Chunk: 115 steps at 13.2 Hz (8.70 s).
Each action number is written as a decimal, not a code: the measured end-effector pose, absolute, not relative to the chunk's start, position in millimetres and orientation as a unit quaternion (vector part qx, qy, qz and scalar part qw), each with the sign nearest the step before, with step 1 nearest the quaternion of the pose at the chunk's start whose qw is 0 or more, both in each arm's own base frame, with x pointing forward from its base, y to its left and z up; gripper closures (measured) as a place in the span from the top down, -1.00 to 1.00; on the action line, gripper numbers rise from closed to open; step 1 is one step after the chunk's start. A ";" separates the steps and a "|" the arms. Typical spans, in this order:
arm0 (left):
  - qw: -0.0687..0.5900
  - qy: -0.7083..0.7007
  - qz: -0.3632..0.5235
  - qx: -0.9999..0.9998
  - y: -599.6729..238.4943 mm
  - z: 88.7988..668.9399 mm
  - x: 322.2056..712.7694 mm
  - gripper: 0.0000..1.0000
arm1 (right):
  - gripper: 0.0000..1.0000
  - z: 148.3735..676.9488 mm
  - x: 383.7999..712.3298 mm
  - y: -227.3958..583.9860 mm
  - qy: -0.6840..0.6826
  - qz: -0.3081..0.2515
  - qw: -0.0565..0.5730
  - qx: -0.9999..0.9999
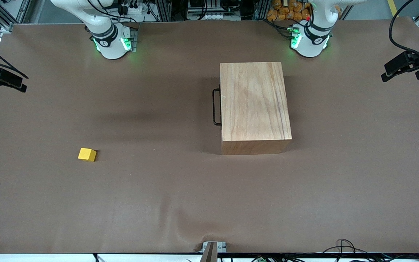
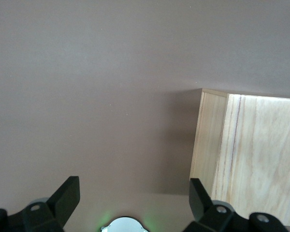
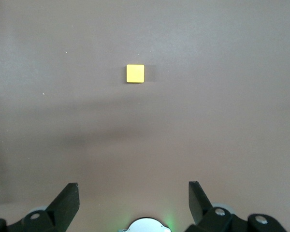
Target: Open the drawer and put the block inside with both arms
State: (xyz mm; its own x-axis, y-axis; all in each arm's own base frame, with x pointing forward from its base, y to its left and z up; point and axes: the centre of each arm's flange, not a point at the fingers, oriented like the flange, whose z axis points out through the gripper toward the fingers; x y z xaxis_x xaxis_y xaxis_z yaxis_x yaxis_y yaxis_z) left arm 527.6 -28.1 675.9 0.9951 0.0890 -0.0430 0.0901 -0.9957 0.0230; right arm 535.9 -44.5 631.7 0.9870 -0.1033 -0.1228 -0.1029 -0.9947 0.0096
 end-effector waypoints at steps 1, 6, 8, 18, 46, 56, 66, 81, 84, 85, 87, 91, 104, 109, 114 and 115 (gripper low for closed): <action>0.012 0.045 -0.021 0.999 -28.1 675.9 527.7 1.00 | 1.00 631.3 535.9 -45.5 -0.053 -0.062 0.002 0.997; 0.012 0.045 -0.023 0.999 -28.3 674.7 528.0 1.00 | 1.00 628.2 537.7 -45.1 -0.052 -0.058 0.001 0.997; 0.011 0.043 -0.035 0.998 -29.9 671.8 525.9 1.00 | 1.00 628.5 538.2 -44.9 -0.052 -0.056 0.002 0.997; 0.003 -0.008 -0.079 0.997 -118.2 631.4 534.9 1.00 | 1.00 624.2 540.4 -44.2 -0.051 -0.053 0.002 0.997; -0.046 0.118 -0.008 0.992 -553.6 411.8 440.7 1.00 | 1.00 607.6 546.7 -72.7 -0.075 -0.031 0.002 0.997; -0.080 0.069 0.009 0.994 -582.2 330.8 427.6 1.00 | 1.00 539.4 615.3 -71.9 -0.069 0.048 0.013 0.996; -0.091 0.054 0.002 0.994 -589.6 311.5 416.5 1.00 | 1.00 393.8 708.1 -98.7 -0.076 0.114 0.036 0.990; -0.050 0.044 0.011 0.998 -608.6 302.9 409.0 1.00 | 1.00 285.9 715.4 -85.4 -0.078 -0.091 0.005 0.993; -0.035 0.037 0.019 0.999 -617.2 304.0 402.9 1.00 | 1.00 238.1 699.7 -51.4 -0.058 -0.146 0.003 0.988; -0.030 0.036 0.021 0.999 -619.1 304.6 402.2 1.00 | 1.00 221.0 690.5 -48.4 -0.058 -0.164 0.001 0.985; -0.013 0.035 0.024 0.999 -624.6 306.5 400.1 1.00 | 1.00 205.2 680.5 -49.3 -0.065 -0.180 -0.010 0.981; 0.005 0.030 0.030 0.999 -633.9 307.6 393.8 1.00 | 1.00 211.9 681.1 -47.7 -0.066 -0.176 -0.015 0.982; 0.068 0.024 0.049 0.996 -653.5 312.8 386.5 1.00 | 0.11 198.4 666.3 -47.9 -0.047 -0.143 -0.015 0.988; 0.103 0.012 0.060 0.993 -668.3 315.3 374.6 1.00 | 0.11 336.5 695.1 -92.3 0.083 -0.048 -0.024 0.995; 0.139 -0.003 0.057 0.989 -690.9 329.2 346.1 1.00 | 0.11 460.1 694.6 -119.2 0.275 0.017 0.015 0.961; 0.140 -0.002 0.057 0.988 -691.1 330.8 347.1 1.00 | 0.11 480.2 690.5 -117.4 0.317 0.021 0.030 0.948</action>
